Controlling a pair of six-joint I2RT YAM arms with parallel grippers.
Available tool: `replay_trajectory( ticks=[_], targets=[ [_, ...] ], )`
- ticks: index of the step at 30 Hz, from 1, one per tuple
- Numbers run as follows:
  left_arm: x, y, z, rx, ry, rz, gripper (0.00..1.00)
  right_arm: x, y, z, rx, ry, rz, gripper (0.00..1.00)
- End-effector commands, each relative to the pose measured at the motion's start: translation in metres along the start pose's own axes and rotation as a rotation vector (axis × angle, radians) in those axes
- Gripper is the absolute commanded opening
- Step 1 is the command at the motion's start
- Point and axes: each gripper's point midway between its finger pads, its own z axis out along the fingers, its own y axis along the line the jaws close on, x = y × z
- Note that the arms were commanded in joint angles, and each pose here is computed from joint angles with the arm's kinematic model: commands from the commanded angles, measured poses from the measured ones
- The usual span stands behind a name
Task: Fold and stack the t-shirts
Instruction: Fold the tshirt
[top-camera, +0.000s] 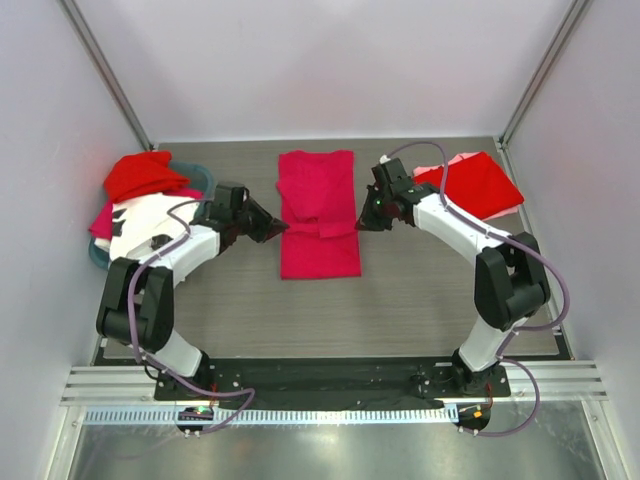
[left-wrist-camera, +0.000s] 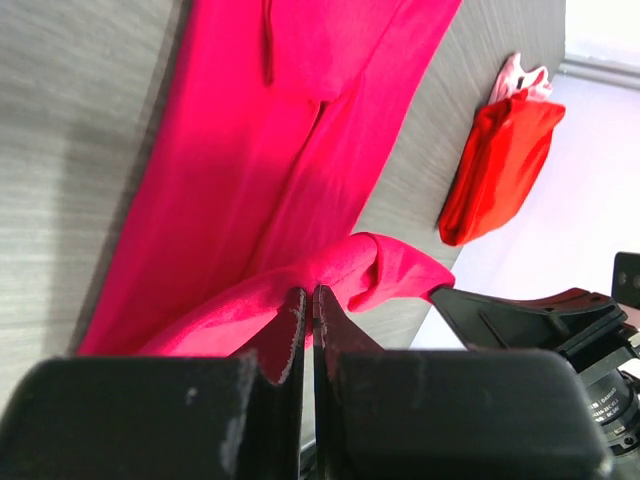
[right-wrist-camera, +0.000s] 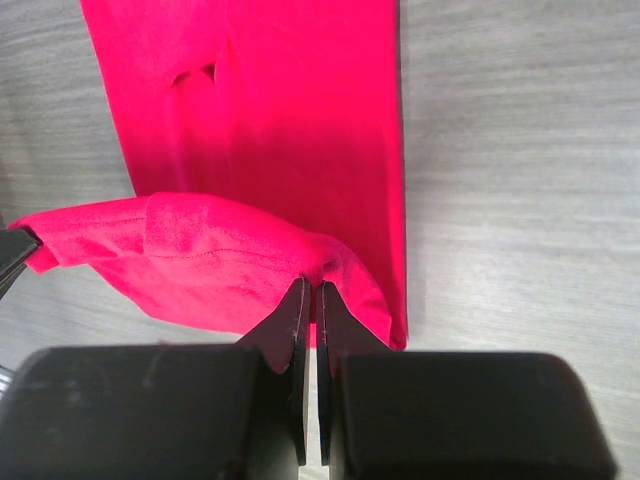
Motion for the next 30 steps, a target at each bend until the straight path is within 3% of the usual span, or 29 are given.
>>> replay_trajectory(
  ticks=[1, 21, 22, 23, 24, 25, 27, 29, 30],
  targets=[
    [-0.022, -0.019, 0.004, 0.052, -0.054, 0.012, 0.00, -0.025, 0.014, 0.003, -0.048, -0.040, -0.022, 0.01],
    [-0.042, -0.006, 0.051, 0.038, -0.015, -0.036, 0.00, -0.063, 0.003, 0.049, -0.068, -0.024, 0.007, 0.02],
    [-0.043, -0.005, 0.053, 0.044, -0.012, -0.038, 0.01, -0.065, 0.004, 0.050, -0.071, -0.025, 0.006, 0.07],
    [-0.045, -0.001, 0.057, 0.040, -0.009, -0.044, 0.07, -0.066, 0.002, 0.053, -0.067, -0.025, 0.006, 0.22],
    [-0.047, -0.002, 0.059, 0.050, -0.007, -0.040, 0.23, -0.067, 0.002, 0.054, -0.068, -0.027, 0.005, 0.42],
    [-0.048, -0.005, 0.059, 0.066, -0.001, -0.029, 0.29, -0.070, 0.003, 0.054, -0.070, -0.038, 0.002, 0.69],
    [-0.054, -0.008, 0.058, 0.059, -0.004, -0.013, 0.45, -0.071, 0.006, 0.049, -0.083, -0.050, -0.005, 0.76],
    [-0.053, -0.002, 0.053, 0.018, -0.001, 0.030, 0.52, -0.071, 0.007, 0.043, -0.093, -0.056, -0.014, 0.77],
    [-0.052, -0.005, 0.044, 0.018, -0.014, 0.052, 0.69, -0.066, 0.004, 0.037, -0.093, -0.056, -0.015, 0.77]
  ],
)
